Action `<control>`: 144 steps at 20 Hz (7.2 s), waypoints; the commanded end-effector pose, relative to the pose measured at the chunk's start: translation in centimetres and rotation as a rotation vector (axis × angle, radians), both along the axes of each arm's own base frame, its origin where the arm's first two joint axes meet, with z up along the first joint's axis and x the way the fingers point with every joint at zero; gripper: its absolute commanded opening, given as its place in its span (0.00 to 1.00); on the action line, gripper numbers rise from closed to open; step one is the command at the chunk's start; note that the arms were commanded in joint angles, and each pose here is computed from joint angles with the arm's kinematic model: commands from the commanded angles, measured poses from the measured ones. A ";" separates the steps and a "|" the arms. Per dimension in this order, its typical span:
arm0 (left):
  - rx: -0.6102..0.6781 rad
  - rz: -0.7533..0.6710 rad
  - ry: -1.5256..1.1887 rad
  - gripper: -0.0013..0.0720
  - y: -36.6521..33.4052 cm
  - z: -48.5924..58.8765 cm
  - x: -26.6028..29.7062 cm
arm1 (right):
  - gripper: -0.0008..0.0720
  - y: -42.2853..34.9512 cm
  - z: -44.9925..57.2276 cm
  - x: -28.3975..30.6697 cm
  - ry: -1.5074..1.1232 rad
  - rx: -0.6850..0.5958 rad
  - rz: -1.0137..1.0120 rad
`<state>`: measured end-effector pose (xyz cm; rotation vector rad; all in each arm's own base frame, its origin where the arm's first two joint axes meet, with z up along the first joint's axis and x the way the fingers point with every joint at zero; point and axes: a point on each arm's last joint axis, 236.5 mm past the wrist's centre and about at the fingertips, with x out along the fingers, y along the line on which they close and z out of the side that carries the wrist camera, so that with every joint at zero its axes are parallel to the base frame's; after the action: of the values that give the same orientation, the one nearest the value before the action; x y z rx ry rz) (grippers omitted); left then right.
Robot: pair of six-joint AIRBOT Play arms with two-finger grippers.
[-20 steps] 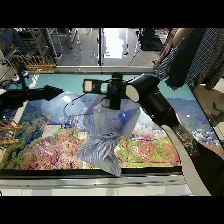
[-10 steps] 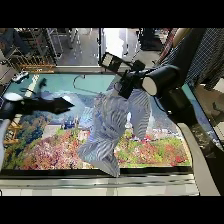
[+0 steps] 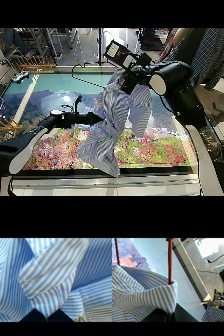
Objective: Fold the clothes and pants, and hang the long-sleeved shirts on hangers.
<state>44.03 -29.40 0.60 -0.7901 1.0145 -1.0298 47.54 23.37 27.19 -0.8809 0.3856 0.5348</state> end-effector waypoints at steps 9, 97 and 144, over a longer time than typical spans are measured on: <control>-0.042 0.419 -0.028 0.03 13.1 8.5 12.9 | 0.04 -0.6 -2.8 -2.4 0.149 -0.045 0.013; 0.329 -0.386 -0.239 0.75 4.1 23.7 -16.9 | 0.97 -62.8 28.2 -47.9 -1.380 0.401 -1.826; 1.325 0.650 -0.432 0.52 30.3 23.0 0.7 | 0.91 -8.9 -7.5 -2.7 0.248 0.605 -0.318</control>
<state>44.56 0.77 23.43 0.2244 0.7530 0.1422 45.05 12.31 19.51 -0.1280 0.5668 0.3893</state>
